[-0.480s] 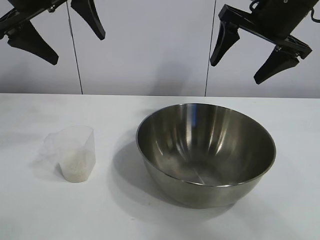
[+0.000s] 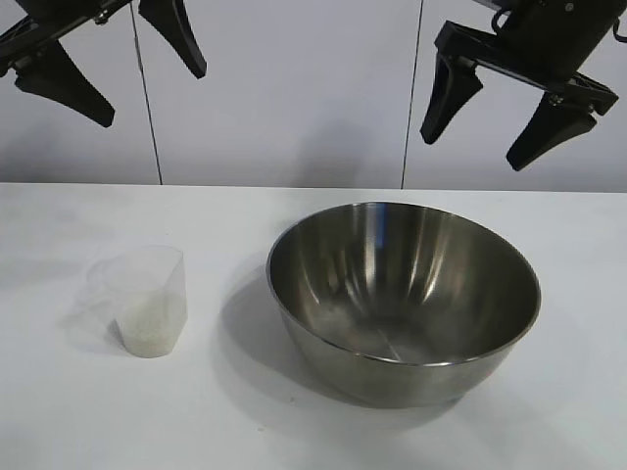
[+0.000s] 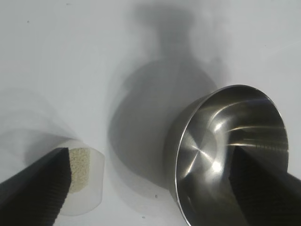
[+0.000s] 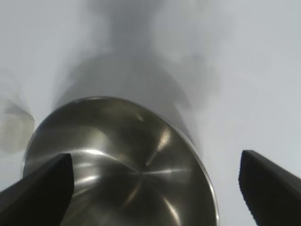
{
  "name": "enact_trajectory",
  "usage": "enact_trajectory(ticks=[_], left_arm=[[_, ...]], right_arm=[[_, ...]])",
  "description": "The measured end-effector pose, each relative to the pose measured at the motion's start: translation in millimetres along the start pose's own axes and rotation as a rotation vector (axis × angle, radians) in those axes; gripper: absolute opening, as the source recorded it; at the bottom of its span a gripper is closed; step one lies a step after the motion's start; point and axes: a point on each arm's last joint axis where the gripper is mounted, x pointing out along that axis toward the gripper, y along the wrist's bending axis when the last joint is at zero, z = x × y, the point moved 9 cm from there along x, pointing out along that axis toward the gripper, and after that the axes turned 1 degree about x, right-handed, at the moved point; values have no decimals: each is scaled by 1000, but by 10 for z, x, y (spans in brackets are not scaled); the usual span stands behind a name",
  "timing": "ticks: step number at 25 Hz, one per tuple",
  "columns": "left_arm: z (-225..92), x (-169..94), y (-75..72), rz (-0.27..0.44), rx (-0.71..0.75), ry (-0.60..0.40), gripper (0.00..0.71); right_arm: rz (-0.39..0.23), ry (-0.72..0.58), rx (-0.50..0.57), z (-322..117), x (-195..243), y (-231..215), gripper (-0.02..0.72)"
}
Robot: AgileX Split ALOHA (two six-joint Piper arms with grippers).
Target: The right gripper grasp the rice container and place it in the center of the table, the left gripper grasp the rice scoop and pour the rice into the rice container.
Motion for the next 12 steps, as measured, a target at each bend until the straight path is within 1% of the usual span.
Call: enact_trajectory(ticks=[4, 8, 12], left_arm=[[0, 0, 0, 0, 0, 0, 657], [0, 0, 0, 0, 0, 0, 657], [0, 0, 0, 0, 0, 0, 657]], right_arm=[[-56, 69, -53, -122, 5, -108, 659], [-67, 96, -54, -160, 115, -160, 659], [-89, 101, -57, -258, 379, -225, 659]])
